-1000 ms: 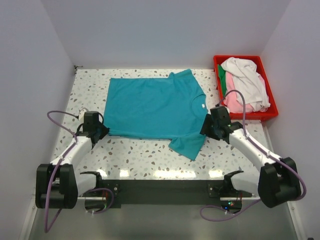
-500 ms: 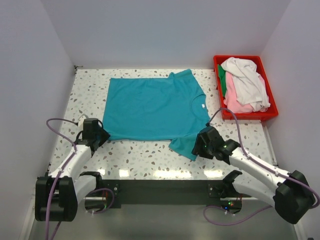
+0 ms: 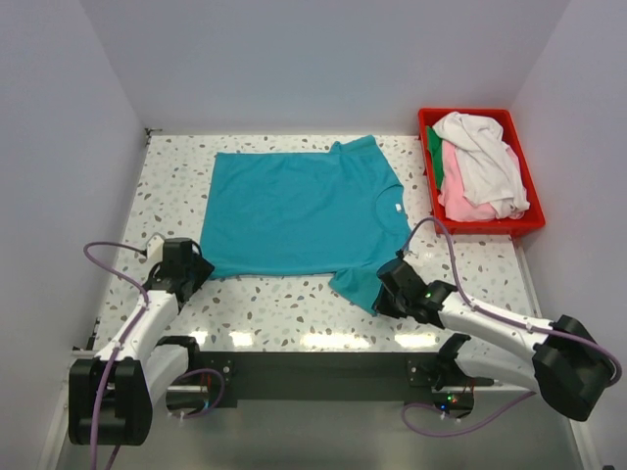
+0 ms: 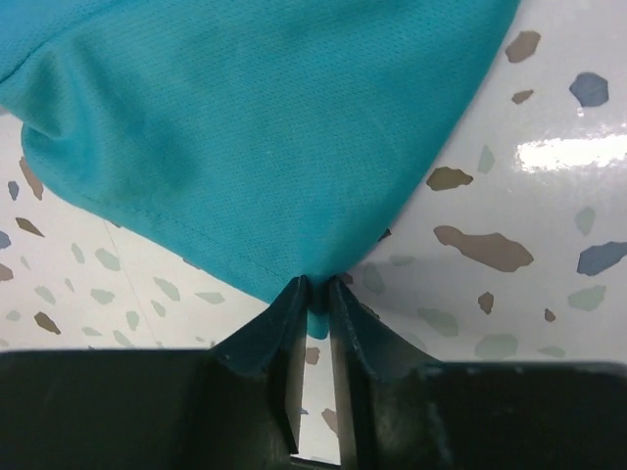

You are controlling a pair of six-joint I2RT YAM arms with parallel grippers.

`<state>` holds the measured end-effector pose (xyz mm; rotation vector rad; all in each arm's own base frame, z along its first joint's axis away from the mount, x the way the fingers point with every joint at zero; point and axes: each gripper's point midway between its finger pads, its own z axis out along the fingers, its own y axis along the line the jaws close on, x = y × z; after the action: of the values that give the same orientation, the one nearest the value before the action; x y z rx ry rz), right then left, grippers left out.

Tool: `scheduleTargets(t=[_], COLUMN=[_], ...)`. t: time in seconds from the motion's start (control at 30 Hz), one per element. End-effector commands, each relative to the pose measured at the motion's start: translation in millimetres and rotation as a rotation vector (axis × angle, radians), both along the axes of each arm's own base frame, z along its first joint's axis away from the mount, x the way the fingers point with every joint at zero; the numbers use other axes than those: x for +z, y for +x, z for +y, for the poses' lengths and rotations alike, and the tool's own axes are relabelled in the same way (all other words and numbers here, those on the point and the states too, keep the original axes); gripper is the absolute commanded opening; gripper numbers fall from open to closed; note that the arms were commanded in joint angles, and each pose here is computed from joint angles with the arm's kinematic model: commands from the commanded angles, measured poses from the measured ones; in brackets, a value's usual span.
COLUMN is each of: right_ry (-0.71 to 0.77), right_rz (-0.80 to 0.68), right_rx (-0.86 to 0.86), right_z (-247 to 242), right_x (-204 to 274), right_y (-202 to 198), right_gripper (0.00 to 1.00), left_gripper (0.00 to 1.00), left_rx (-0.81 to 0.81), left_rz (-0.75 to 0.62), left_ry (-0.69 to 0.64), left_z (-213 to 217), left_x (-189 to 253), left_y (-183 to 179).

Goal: Fold and stack the t-shirts
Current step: Flatten the tshirt out

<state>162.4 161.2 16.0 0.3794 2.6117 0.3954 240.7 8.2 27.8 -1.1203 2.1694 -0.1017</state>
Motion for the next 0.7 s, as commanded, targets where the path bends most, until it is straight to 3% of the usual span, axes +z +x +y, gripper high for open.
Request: scheduleTargets(t=[0.0, 0.07, 0.1, 0.37, 0.6, 0.67], right_ry=[-0.048, -0.068, -0.061, -0.085, -0.087, -0.094], right_rz=[0.026, 0.028, 0.004, -0.076, -0.126, -0.128], right_rx=[-0.044, -0.047, -0.047, -0.038, 0.001, 0.01], right_z=[-11, -17, -17, -32, -38, -40], right_x=[-13, -12, -6, 35, 65, 69], right_y=[-6, -8, -6, -5, -6, -7], right_gripper=[0.17, 0.01, 0.0, 0.0, 0.0, 0.0], left_gripper=[0.61, 0.58, 0.55, 0.34, 0.0, 0.0], left_rx=[0.057, 0.051, 0.046, 0.022, 0.014, 0.012], left_rz=[-0.006, -0.007, -0.001, 0.009, 0.002, -0.014], left_ry=[0.029, 0.029, 0.028, 0.018, 0.028, 0.036], left_z=[11, 10, 10, 6, 7, 8], left_x=[1, -1, -3, -12, -4, 5], left_y=[-3, -2, -2, 1, 1, 4])
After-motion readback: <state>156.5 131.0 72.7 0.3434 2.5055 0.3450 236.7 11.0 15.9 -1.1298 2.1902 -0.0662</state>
